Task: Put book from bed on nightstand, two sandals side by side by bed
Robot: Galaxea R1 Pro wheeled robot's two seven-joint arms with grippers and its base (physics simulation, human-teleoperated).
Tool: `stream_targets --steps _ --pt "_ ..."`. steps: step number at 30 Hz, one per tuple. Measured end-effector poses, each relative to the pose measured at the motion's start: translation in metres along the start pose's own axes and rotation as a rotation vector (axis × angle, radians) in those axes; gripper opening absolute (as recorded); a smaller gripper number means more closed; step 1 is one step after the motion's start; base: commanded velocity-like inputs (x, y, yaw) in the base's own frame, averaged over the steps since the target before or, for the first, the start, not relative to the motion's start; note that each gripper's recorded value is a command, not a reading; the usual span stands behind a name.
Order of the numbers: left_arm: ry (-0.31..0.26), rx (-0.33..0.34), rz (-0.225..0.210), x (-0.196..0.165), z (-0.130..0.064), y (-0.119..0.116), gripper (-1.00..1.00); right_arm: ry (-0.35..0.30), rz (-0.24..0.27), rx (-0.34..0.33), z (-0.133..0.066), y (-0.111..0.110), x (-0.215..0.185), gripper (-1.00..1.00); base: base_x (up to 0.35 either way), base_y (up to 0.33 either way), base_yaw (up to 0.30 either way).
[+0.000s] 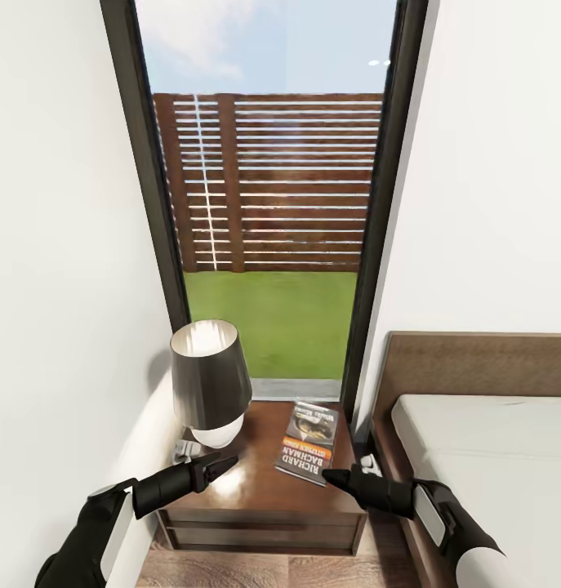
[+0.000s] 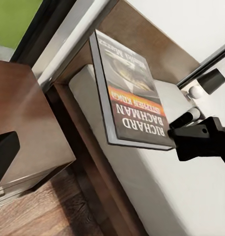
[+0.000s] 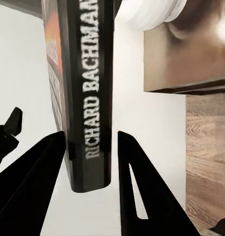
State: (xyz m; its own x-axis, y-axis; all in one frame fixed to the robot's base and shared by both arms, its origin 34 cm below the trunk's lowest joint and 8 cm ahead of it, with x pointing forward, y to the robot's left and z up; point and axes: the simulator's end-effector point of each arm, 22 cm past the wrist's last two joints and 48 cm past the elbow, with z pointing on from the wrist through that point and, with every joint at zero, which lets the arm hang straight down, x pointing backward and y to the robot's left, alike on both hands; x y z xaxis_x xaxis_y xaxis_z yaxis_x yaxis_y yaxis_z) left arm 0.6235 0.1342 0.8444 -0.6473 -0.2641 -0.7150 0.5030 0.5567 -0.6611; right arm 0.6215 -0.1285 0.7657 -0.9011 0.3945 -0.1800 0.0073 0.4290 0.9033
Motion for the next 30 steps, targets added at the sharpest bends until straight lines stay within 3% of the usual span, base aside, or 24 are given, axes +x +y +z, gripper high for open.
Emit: stream_targets --steps 4,18,25,30 --pt "-0.001 0.003 -0.002 0.000 0.001 -0.001 1.00 -0.008 0.012 0.038 -0.001 -0.009 -0.002 -1.00 0.000 0.000 0.000" --pt "-0.002 0.005 -0.004 0.001 0.003 -0.002 1.00 -0.008 0.021 0.047 -0.001 -0.012 -0.001 -1.00 0.000 0.000 0.000" --pt "-0.001 0.005 -0.005 0.001 0.003 -0.002 1.00 -0.077 0.151 0.023 -0.010 -0.028 -0.003 -1.00 0.000 0.000 0.000" --pt "-0.002 0.005 -0.004 0.001 0.003 -0.002 1.00 -0.083 0.168 0.019 -0.012 -0.029 -0.004 -1.00 0.000 0.000 0.000"
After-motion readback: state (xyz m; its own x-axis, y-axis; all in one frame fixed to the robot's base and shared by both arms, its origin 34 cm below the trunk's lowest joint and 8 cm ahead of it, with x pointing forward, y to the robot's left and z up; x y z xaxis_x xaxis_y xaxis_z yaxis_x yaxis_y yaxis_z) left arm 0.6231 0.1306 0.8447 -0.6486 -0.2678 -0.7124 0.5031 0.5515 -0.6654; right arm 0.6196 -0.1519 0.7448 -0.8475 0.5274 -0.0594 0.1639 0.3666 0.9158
